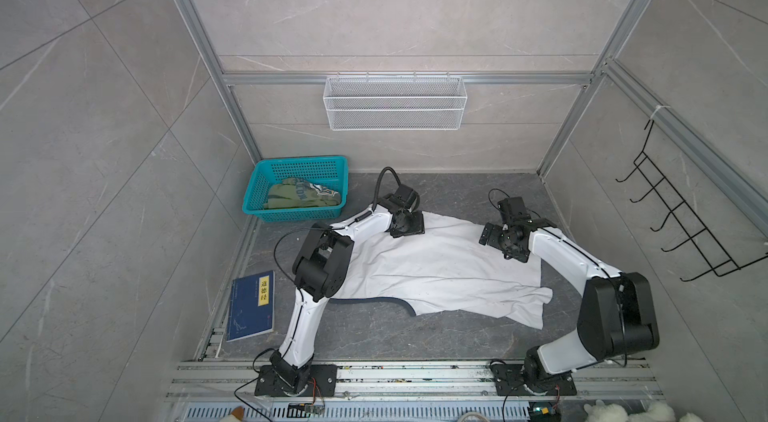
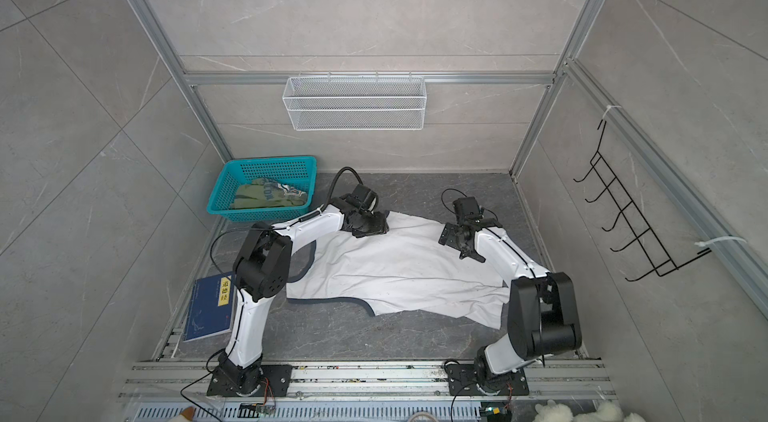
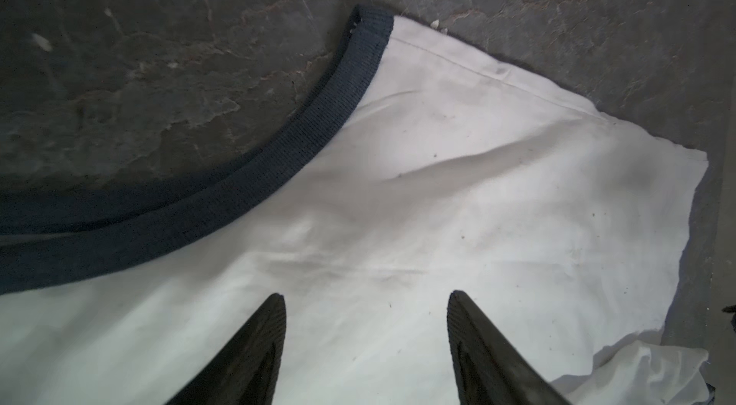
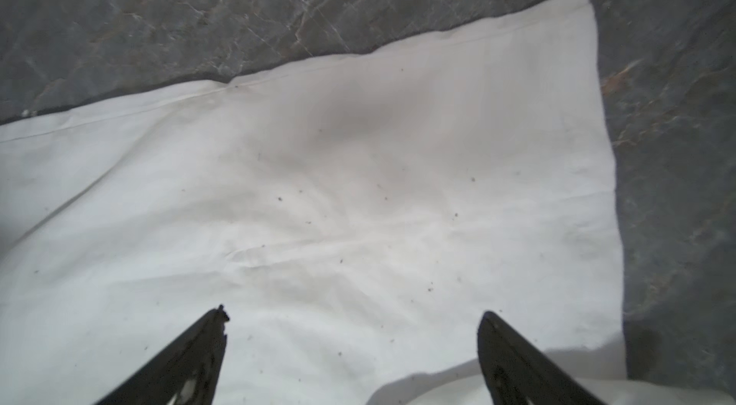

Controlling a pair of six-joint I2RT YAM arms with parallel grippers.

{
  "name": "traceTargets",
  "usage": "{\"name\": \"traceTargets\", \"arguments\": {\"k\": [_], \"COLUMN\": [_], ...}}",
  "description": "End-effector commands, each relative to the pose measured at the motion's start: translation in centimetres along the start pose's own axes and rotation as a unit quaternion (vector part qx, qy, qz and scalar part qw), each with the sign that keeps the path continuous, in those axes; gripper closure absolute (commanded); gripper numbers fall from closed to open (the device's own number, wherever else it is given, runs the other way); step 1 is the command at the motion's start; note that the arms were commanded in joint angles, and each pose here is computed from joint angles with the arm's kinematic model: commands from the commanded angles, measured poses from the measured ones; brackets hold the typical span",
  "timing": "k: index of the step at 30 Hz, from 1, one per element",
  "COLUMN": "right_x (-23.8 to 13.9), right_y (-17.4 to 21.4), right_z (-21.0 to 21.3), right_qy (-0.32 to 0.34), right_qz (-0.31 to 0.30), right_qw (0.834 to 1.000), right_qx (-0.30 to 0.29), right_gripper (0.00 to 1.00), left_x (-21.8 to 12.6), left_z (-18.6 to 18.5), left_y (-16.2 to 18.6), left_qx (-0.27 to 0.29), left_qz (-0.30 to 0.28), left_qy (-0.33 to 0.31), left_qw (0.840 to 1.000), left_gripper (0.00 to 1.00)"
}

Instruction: Fold and stack the tank tops

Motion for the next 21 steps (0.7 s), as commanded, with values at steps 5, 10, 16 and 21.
{"name": "traceTargets", "arguments": {"k": [5, 10, 16, 21], "right_x": [4.1, 6.4, 9.0, 10.9], "right_y": [-1.3, -2.2, -4.6, -7.8], "right_z": [-0.6, -0.5, 0.7, 2.5], "right_qy": [-0.015, -0.007, -0.005, -0.029], "right_qz": [0.029, 0.050, 0.055, 0.059], "right_qw": [0.999, 0.999, 0.998, 0.998], "right_qx": [0.020, 0.020, 0.017, 0.015], "right_gripper": [0.00, 0.01, 0.01, 0.01], "left_x": [2.2, 4.0, 4.3, 4.6], "left_z": [-0.4, 1.9, 5.3, 6.5], "left_y": [-0.6, -1.1, -3.3, -5.9], "left_qx": [0.019, -0.002, -0.048, -0.061], "left_qz": [0.000, -0.013, -0.047, -0.065], "left_qy": [0.000, -0.059, -0.096, -0.092], "left_qw": [1.000, 0.998, 0.993, 0.992], "left_gripper": [0.32, 0.32, 0.31, 0.31]}}
Point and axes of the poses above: each gripper's point midway between its finger pads, its own x axis out along the fingers, its own z axis along the line the jaws close on, y = z × x, the point moved 7 cm from there along -x, back along the fingers, and after that the axes turned 8 degrees about -x, right-handed, at the moved point
